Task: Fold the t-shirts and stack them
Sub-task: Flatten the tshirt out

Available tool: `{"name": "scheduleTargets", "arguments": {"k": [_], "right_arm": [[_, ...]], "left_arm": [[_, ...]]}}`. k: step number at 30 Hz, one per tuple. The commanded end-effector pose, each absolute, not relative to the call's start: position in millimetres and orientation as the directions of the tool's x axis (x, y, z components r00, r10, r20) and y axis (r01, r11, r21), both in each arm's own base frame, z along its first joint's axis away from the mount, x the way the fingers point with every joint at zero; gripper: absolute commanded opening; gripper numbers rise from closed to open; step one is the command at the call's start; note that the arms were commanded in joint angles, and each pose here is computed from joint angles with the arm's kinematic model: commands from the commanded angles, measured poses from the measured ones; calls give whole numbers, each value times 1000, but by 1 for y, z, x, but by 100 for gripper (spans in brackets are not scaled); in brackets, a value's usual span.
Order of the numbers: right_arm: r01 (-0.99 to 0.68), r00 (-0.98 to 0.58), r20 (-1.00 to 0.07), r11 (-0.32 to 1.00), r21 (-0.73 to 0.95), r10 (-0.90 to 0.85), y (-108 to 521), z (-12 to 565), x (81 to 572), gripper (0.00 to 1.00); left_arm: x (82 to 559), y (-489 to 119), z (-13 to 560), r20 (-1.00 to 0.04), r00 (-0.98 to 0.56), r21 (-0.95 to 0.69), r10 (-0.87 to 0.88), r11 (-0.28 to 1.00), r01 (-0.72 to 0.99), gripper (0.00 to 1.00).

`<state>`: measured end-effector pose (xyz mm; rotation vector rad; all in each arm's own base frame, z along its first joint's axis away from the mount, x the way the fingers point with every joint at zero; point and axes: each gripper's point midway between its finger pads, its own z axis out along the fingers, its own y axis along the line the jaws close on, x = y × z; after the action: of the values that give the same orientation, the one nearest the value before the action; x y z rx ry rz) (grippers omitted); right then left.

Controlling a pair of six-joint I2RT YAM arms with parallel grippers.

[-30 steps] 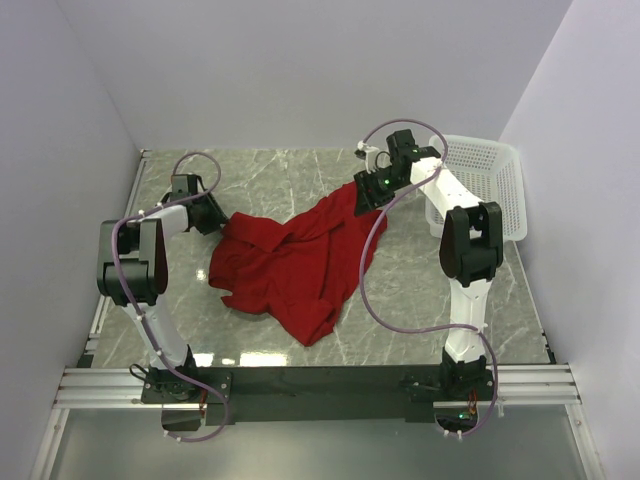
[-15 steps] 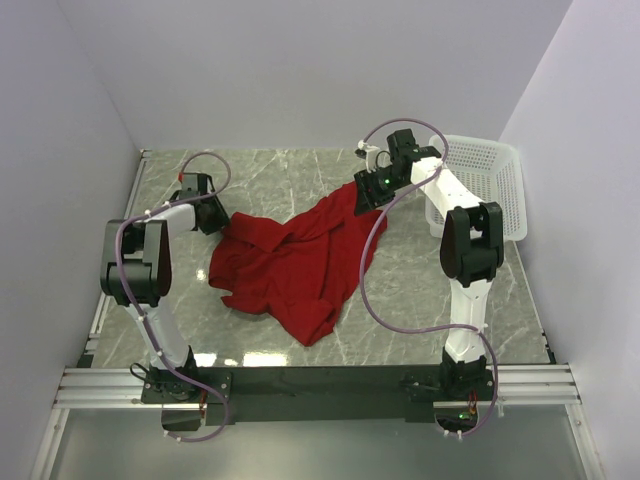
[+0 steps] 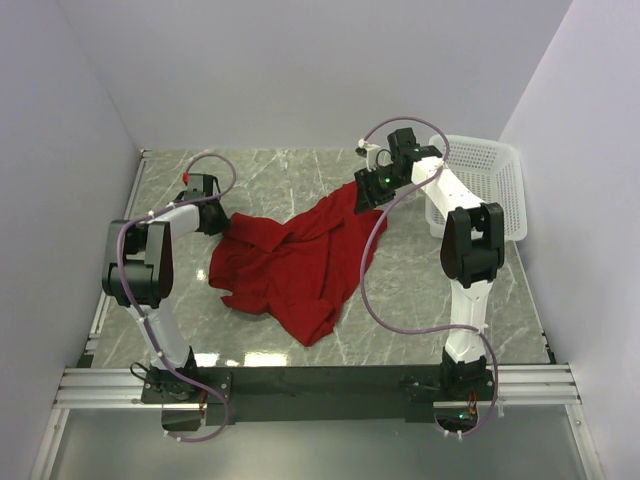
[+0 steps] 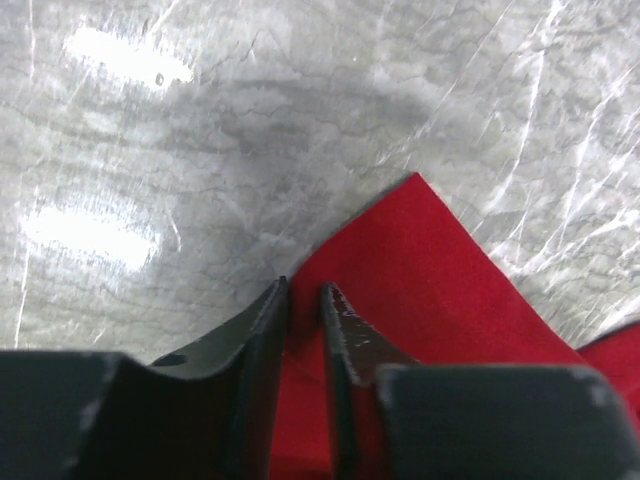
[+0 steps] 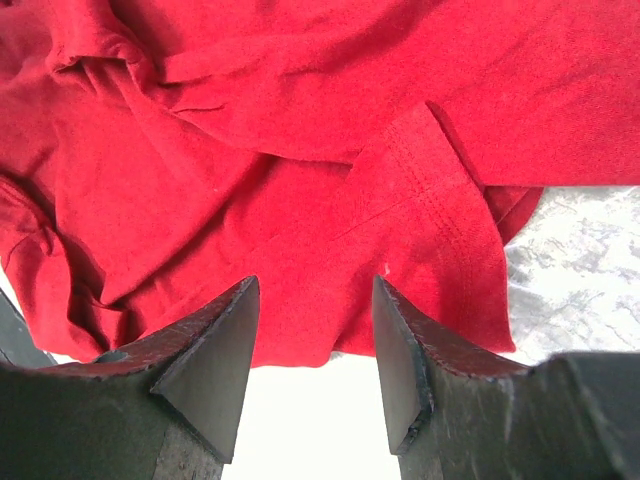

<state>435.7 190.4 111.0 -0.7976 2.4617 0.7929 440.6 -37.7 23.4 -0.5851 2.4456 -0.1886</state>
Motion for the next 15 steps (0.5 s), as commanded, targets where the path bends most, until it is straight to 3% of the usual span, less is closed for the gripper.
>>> {"name": "scheduleTargets", "arguments": {"k": [1,7,15], "right_arm": [[-659,-692,-626,669,344,-359,187,150,440,56],[-659,-693,-623,669,344,-362,187,148,439,56],[-658,-696,-619,670,344,-365,186,145,439,56]], "left_arm": [[397,-37,-2,-426,-796,-179,-430,902,-392,26],[406,-33,20,-478,-769,-185,-425,904,-385,15],[414,-34,55,-530,-740,-210,-413,910,-358,13]]}}
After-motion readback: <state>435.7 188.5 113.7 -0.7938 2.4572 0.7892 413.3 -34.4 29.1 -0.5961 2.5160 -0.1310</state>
